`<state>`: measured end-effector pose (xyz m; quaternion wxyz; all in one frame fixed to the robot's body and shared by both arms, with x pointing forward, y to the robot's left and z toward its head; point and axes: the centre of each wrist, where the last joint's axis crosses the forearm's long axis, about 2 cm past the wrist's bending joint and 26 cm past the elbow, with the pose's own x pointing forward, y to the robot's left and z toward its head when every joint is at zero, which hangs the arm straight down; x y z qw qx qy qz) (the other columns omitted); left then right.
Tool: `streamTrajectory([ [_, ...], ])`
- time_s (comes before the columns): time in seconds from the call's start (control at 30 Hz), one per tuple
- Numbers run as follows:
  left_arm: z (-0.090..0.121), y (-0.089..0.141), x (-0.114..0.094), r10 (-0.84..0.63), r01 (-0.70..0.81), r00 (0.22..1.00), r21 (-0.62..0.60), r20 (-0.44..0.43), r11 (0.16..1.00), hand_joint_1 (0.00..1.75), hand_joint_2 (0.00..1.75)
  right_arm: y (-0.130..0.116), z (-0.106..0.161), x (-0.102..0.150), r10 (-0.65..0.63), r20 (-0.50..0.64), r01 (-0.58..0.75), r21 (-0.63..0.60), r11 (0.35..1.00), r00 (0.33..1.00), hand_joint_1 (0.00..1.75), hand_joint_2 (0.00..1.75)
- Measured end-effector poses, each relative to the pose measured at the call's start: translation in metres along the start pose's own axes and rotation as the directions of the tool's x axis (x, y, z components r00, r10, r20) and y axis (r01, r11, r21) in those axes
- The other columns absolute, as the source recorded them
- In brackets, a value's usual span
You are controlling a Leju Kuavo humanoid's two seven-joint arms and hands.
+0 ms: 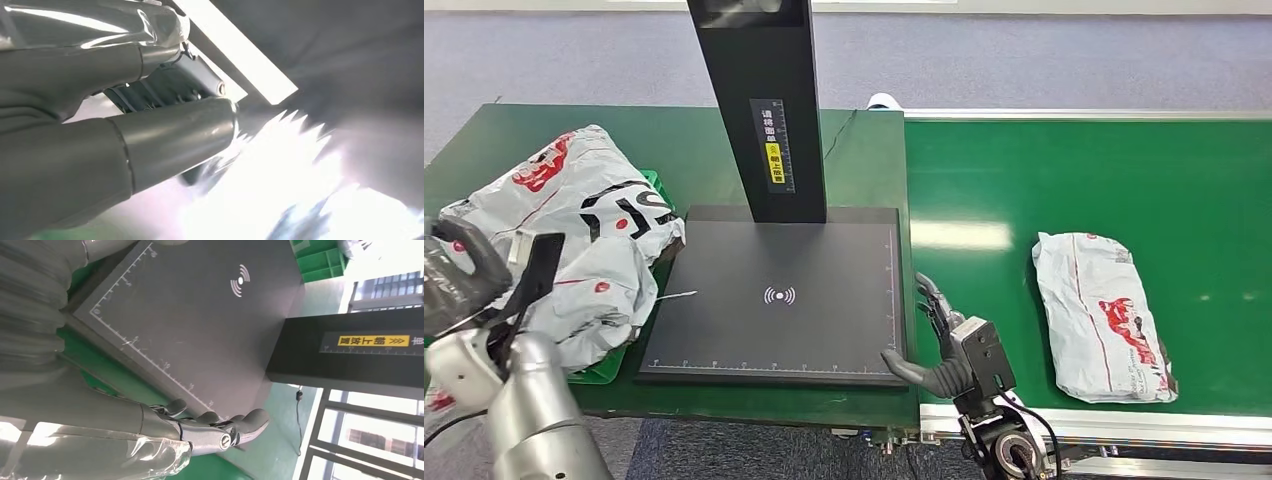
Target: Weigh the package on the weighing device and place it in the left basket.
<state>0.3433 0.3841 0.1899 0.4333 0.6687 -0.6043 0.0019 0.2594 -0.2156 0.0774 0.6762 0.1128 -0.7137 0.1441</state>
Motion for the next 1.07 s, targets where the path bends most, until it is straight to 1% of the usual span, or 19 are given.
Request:
streamTrajectory([
  [0.03,0.002,-0.009,0.005,-0.012,0.009,0.998,-0.047,-0.069,0.999,1.62,0.0,0.0,0.0,0.0,0.004,-0.004,-0.004,0.005,1.0,1.0,0.0,1.75],
  [0.07,0.003,-0.016,0.009,-0.021,0.011,0.993,-0.087,-0.118,0.996,1.24,0.0,0.0,0.001,0.0,0.008,-0.008,-0.008,0.011,1.0,1.0,0.0,1.75],
  [0.1,0.004,-0.022,0.011,-0.031,0.013,0.989,-0.121,-0.143,0.993,0.81,0.0,-0.001,0.001,0.0,0.012,-0.011,-0.012,0.016,1.0,1.0,0.0,1.75],
  [0.13,0.005,-0.027,0.013,-0.042,0.018,0.987,-0.154,-0.152,0.988,0.38,0.0,-0.001,0.001,0.0,0.016,-0.013,-0.016,0.022,1.0,1.0,0.0,1.75],
  [0.17,0.006,-0.032,0.014,-0.054,0.026,0.987,-0.184,-0.15,0.983,0.06,0.0,-0.001,0.001,0.0,0.019,-0.015,-0.018,0.027,0.999,1.0,0.0,1.75],
  [0.2,0.008,-0.035,0.014,-0.067,0.036,0.988,-0.211,-0.141,0.977,0.0,0.0,-0.001,0.001,0.0,0.021,-0.016,-0.02,0.032,0.999,1.0,0.0,1.75],
  [0.33,0.015,-0.044,0.013,-0.089,0.066,0.993,-0.269,-0.075,0.961,0.0,0.0,-0.001,0.0,0.0,0.027,-0.016,-0.027,0.051,0.998,1.0,0.0,1.75],
  [0.4,0.019,-0.043,0.011,-0.033,0.025,0.999,-0.264,-0.026,0.964,0.0,0.0,-0.001,-0.001,0.001,0.029,-0.012,-0.028,0.058,0.998,1.0,0.0,1.75],
  [0.47,0.023,-0.038,0.011,0.095,-0.078,0.994,-0.232,0.062,0.97,0.0,0.0,-0.001,-0.002,0.001,0.028,-0.006,-0.028,0.061,0.998,1.0,0.0,1.75],
  [0.57,0.027,-0.024,0.018,0.302,-0.281,0.925,-0.121,0.231,0.952,0.0,0.0,-0.001,-0.004,0.001,0.028,0.006,-0.029,0.064,0.998,1.0,0.0,1.75],
  [0.63,0.031,-0.014,0.024,0.365,-0.367,0.885,-0.048,0.288,0.929,0.0,0.0,0.0,-0.005,0.001,0.028,0.013,-0.029,0.067,0.997,1.0,0.0,1.75],
  [0.7,0.034,-0.005,0.031,0.385,-0.405,0.87,0.0,0.309,0.914,0.0,0.0,0.001,-0.006,0.001,0.027,0.015,-0.028,0.07,0.997,1.0,0.0,1.75],
  [0.83,0.036,0.008,0.038,0.39,-0.426,0.864,0.052,0.319,0.903,0.0,0.0,0.002,-0.007,0.0,0.027,0.013,-0.028,0.075,0.997,1.0,0.0,1.75],
  [1.07,0.038,0.018,0.042,0.388,-0.436,0.863,0.09,0.322,0.895,0.0,0.0,0.002,-0.007,-0.001,0.027,0.008,-0.027,0.077,0.997,1.0,0.0,1.75],
])
